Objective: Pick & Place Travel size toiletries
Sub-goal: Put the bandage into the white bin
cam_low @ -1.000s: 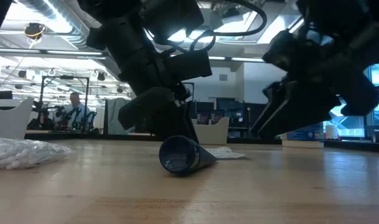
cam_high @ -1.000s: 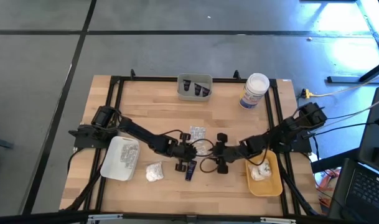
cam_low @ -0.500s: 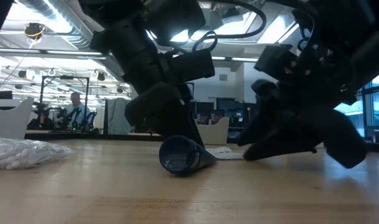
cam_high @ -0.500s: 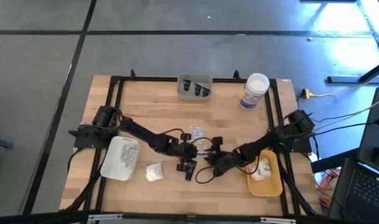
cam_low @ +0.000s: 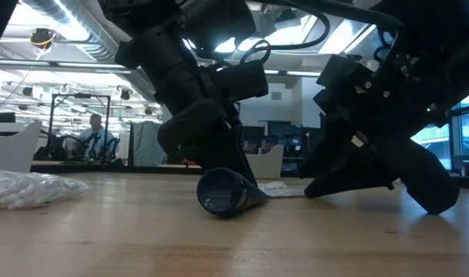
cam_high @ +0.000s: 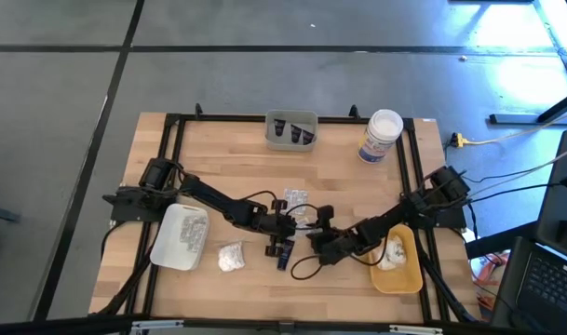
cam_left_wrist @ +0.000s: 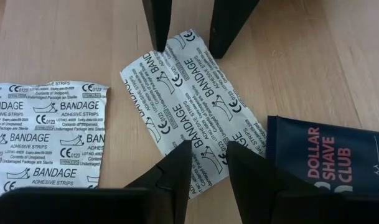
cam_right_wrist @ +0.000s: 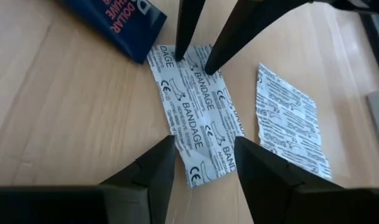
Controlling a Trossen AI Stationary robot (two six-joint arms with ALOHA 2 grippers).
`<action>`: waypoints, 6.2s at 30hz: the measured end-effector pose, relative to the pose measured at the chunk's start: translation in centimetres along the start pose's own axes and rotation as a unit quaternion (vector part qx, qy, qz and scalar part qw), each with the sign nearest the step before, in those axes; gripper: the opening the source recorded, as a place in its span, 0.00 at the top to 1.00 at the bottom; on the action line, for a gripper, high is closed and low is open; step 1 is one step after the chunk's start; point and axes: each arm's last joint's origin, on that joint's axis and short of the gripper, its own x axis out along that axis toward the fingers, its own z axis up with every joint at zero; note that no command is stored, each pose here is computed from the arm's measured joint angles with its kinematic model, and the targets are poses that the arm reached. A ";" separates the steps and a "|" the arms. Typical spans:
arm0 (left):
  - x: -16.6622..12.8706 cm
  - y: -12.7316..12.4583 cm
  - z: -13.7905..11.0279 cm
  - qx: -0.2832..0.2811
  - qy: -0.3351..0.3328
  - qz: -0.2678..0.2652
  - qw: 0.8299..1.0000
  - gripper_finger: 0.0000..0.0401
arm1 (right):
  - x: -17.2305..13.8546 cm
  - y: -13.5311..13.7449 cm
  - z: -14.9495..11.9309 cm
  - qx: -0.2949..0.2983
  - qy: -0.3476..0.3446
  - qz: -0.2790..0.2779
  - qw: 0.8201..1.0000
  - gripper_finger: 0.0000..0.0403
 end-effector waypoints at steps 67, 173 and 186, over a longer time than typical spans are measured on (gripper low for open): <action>0.0 -0.2 0.1 -0.013 -0.002 -0.028 1.000 0.75 | 0.2 -0.8 1.5 -0.052 0.065 0.021 0.996 1.00; -5.8 -5.8 2.5 0.261 -0.114 0.139 0.948 0.37 | -5.2 -1.3 4.5 -0.018 0.023 0.077 0.997 1.00; -6.4 -7.0 2.4 0.336 -0.106 0.201 0.914 0.47 | -7.0 -2.7 5.9 0.018 -0.030 0.078 0.996 1.00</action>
